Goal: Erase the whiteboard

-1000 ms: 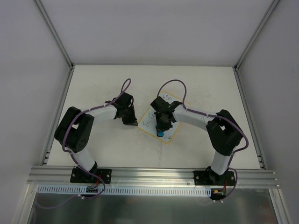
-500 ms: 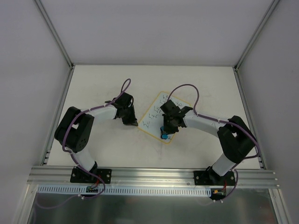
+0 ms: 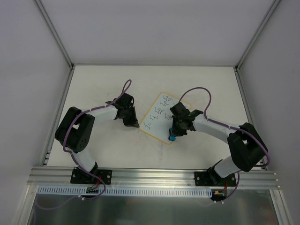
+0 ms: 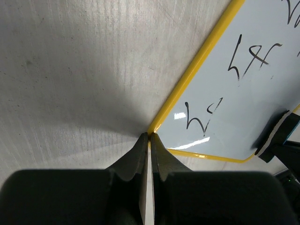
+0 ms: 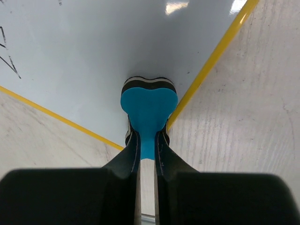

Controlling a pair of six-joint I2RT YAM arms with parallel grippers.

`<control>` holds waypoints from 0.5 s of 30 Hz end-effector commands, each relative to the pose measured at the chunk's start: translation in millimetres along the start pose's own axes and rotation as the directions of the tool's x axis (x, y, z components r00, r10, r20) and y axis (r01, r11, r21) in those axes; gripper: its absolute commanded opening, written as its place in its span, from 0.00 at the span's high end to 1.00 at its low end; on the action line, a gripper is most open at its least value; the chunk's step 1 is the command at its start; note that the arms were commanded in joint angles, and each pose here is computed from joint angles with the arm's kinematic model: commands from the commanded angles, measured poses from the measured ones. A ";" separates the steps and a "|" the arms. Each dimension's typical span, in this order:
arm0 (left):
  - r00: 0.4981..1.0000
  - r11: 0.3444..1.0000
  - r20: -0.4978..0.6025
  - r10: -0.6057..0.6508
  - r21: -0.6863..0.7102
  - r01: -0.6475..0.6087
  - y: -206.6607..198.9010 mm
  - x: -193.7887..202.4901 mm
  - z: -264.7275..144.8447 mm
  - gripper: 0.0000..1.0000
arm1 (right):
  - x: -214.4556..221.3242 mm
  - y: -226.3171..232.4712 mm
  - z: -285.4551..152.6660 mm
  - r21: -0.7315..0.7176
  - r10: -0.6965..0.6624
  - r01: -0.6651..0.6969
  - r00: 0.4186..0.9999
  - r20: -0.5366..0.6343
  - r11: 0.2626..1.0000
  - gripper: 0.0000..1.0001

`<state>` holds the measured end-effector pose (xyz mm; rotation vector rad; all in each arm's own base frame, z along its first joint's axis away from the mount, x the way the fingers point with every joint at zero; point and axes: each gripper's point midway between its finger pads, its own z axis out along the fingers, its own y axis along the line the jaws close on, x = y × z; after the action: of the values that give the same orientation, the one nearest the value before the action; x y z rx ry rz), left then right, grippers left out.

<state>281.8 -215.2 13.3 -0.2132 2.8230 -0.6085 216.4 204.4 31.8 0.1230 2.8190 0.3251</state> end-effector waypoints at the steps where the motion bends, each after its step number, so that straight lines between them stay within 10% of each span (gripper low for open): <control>1: 0.994 0.984 -0.102 -0.034 -0.179 0.015 47.3 30.4 7.3 1.00 | 18.2 -17.4 4.1 0.128 -0.108 0.118 0.991 -0.080 0.985 1.00; 15: 0.994 0.985 -0.105 -0.036 -0.171 0.017 45.7 31.4 6.6 1.00 | -2.6 88.7 28.7 -0.062 -0.228 0.223 0.970 -0.085 0.973 1.00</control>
<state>281.2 -215.3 13.3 -0.2146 2.8282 -0.6091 228.1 295.0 33.0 -0.2250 2.8717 0.3693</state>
